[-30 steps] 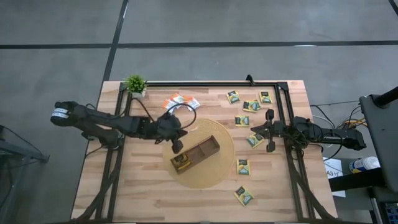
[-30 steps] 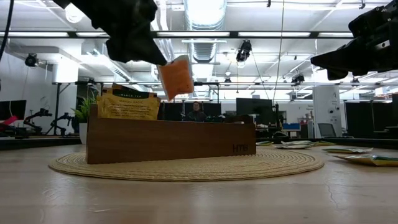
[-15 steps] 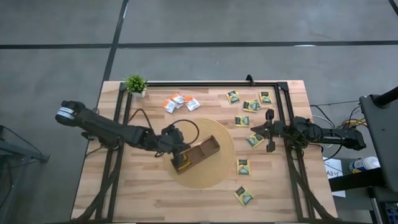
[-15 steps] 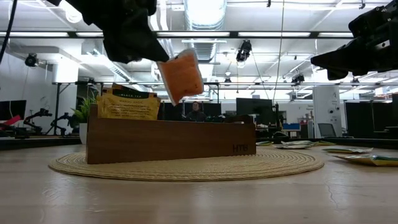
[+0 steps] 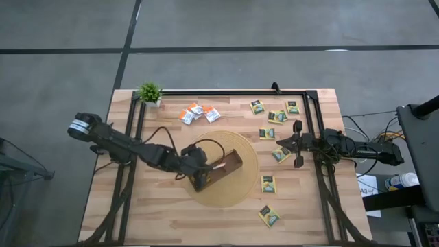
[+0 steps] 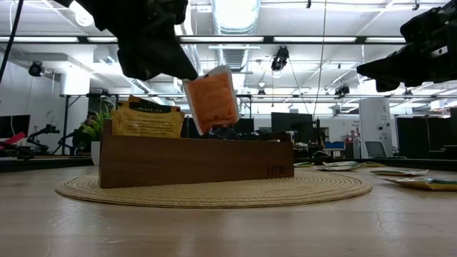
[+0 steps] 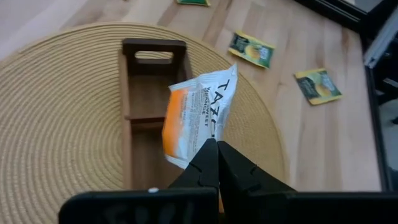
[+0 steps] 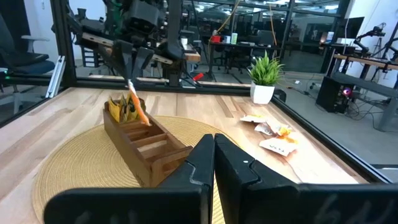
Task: Pick & Place Tea
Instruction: Put the orange tea sachet into the mid section of the wooden organizer
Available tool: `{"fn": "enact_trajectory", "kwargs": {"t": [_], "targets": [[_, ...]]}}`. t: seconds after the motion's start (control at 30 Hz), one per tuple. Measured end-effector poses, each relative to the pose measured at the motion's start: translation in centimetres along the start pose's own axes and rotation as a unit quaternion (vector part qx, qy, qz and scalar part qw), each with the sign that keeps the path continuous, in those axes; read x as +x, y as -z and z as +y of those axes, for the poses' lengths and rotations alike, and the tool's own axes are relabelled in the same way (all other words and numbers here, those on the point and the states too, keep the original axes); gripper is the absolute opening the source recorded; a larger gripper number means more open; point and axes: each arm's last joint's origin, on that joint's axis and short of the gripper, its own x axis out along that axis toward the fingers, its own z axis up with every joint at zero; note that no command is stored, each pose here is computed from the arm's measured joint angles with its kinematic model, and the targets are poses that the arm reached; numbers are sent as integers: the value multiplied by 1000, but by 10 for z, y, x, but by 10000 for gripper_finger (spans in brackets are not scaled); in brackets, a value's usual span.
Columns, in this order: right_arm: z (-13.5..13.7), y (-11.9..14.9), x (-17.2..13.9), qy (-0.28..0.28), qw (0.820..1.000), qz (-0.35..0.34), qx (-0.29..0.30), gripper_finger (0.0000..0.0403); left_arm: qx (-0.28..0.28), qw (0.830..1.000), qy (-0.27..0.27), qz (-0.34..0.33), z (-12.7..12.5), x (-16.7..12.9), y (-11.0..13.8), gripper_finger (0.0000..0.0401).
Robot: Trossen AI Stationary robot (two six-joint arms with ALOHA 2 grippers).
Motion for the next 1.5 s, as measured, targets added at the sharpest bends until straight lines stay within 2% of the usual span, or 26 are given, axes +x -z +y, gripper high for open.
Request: {"fn": "enact_trajectory", "kwargs": {"t": [0.23,0.77,1.23,1.5], "targets": [[0,0,0,0,1000,0,0,9,8,1000,22,9,-14,-6,8,0],[0,0,0,0,1000,0,0,9,-5,1000,-17,21,-8,-5,13,0],[0,0,0,0,1000,0,0,9,-37,997,-62,31,17,4,17,0],[0,0,0,0,1000,0,0,9,-43,996,-68,29,21,5,14,0]]}}
